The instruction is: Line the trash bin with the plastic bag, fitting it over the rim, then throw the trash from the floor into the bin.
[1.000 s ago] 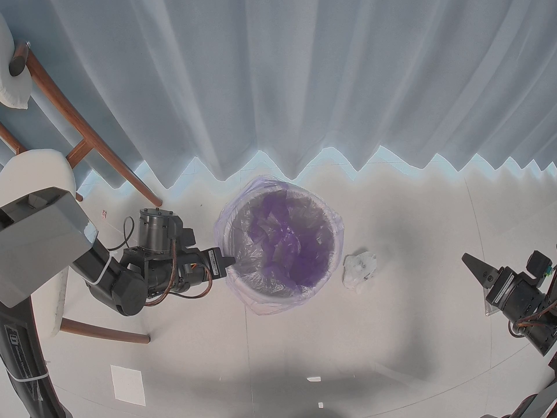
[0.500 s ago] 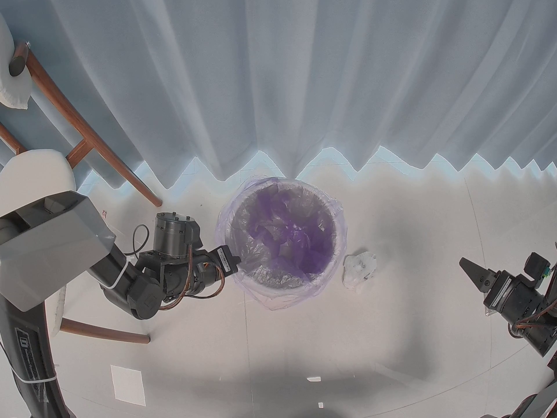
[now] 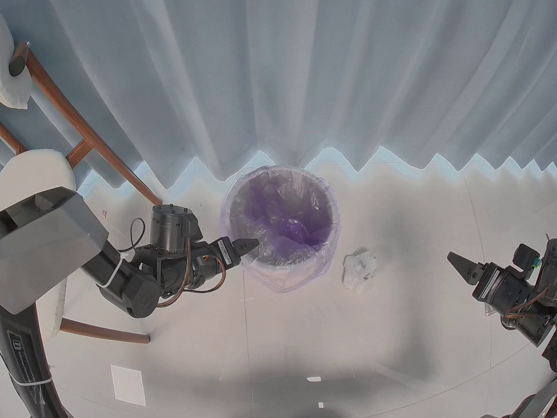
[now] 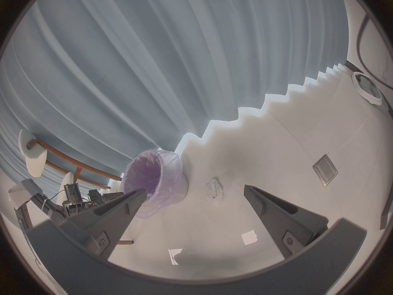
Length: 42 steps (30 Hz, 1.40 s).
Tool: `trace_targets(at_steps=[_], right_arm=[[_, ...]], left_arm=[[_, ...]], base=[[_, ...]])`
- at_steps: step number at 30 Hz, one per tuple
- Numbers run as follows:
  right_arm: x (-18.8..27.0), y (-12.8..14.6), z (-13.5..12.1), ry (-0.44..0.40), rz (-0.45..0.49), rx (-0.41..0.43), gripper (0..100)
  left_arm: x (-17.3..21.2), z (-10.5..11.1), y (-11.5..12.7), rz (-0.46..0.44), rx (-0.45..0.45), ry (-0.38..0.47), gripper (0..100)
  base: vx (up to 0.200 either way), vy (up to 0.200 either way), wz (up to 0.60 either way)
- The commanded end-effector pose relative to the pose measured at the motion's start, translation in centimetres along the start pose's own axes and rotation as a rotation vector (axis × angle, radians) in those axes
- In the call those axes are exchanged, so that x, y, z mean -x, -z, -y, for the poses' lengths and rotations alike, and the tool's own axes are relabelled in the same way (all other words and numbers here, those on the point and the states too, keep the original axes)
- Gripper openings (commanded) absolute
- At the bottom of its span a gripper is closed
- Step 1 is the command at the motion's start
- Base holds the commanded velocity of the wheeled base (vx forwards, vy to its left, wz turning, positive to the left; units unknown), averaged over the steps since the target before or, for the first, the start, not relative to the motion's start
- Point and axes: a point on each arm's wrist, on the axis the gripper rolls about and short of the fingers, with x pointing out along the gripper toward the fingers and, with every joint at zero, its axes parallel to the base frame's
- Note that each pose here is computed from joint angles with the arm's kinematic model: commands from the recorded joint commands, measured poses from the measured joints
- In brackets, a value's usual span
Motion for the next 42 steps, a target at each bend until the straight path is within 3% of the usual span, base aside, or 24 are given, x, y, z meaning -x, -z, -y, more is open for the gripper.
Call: trace_targets(at_steps=[1,8,14,20,42], right_arm=[[-0.8,0.1,-0.2,0.006,-0.018,0.004,100],[-1.3,0.3,-0.8,-0.018,-0.039,0.018,100],[-1.2,0.5,-0.7,-0.016,-0.049,0.025,100],[-1.1,0.7,-0.7,-0.013,-0.056,0.027,100],[-0.9,0.9,-0.5,-0.010,-0.062,0.028,100]], left_arm=[[1.4,1.2,-1.1,0.040,-0.009,0.034,100],[6.0,2.4,-1.1,0.057,-0.018,0.057,100],[8.0,1.3,0.1,0.027,-0.006,0.016,100],[7.7,0.9,-0.5,0.074,0.002,0.023,100],[0.9,-1.6,0.5,0.053,0.010,0.001,100]], base=[[0.000,0.000,0.00],[0.000,0.000,0.00],[0.000,0.000,0.00],[0.000,0.000,0.00],[0.000,0.000,0.00]])
